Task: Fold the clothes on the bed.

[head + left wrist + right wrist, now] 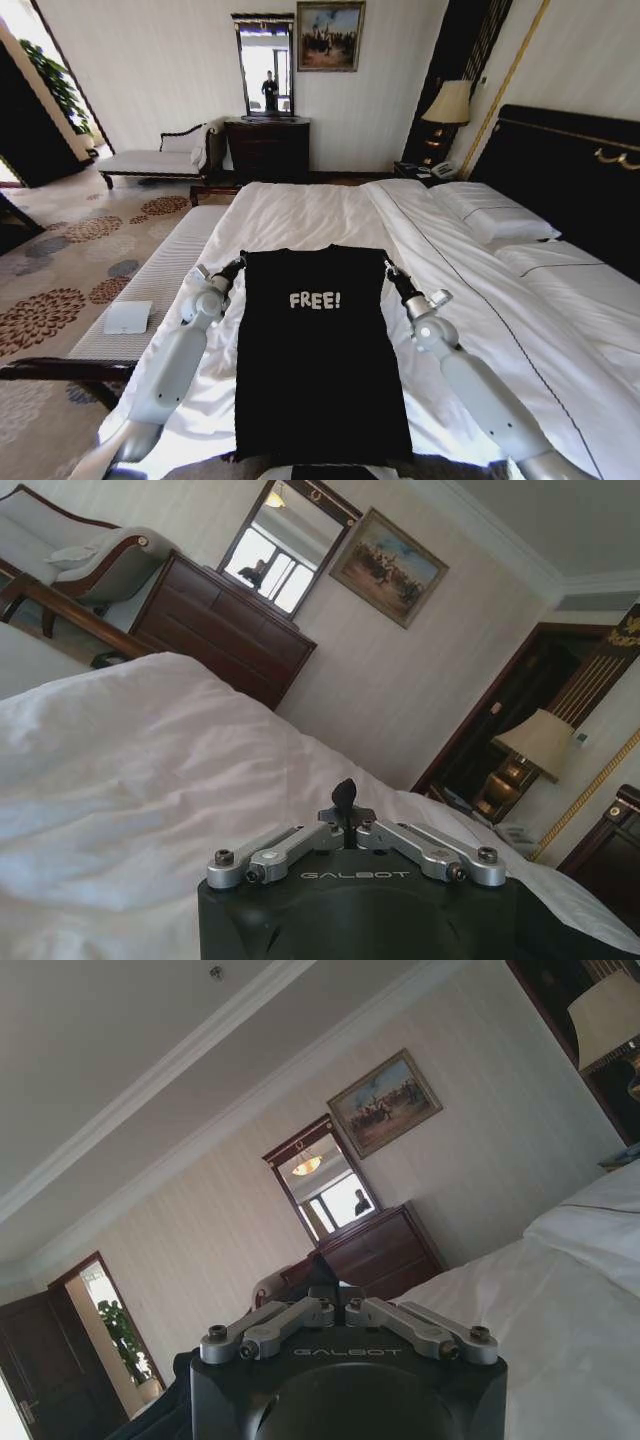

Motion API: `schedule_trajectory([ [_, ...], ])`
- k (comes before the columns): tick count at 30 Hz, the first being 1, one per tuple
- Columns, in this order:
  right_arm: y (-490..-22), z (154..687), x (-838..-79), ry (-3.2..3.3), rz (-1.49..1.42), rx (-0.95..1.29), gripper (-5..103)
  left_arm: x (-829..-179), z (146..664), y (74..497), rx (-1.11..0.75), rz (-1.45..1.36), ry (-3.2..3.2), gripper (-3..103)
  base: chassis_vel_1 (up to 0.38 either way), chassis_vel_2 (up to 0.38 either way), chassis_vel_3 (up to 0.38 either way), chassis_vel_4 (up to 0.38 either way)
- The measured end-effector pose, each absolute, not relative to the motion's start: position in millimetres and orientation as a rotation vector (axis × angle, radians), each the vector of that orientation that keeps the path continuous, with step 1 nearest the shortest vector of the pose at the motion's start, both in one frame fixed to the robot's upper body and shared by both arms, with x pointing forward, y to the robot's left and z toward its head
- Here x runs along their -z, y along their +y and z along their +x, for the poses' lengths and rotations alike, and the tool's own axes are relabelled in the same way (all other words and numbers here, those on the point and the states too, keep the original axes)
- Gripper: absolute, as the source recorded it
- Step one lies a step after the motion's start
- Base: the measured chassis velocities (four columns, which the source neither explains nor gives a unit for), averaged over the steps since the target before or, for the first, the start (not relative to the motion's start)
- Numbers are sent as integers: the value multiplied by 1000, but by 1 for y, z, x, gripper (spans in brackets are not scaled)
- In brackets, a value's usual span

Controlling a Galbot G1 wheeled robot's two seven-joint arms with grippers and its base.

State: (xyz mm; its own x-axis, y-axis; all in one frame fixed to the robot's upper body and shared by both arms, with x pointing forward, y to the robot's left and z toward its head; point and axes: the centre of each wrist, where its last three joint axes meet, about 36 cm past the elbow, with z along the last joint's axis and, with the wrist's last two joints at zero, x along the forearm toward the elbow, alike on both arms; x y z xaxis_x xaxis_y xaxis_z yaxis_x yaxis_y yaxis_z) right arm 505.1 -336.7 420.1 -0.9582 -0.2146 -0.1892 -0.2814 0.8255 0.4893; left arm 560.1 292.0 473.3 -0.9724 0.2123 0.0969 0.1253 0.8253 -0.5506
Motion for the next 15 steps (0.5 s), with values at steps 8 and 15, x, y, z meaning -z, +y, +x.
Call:
schedule_trajectory([
  [8, -341, 515, -423, 2885, -371, -813, 0, -475, 577, 285, -816, -284, -2844, 0, 0, 0, 0, 0],
  [15, -331, 471, -403, 2935, -385, -838, 0, -445, 527, 281, -800, -305, -2797, 0, 0, 0, 0, 0],
])
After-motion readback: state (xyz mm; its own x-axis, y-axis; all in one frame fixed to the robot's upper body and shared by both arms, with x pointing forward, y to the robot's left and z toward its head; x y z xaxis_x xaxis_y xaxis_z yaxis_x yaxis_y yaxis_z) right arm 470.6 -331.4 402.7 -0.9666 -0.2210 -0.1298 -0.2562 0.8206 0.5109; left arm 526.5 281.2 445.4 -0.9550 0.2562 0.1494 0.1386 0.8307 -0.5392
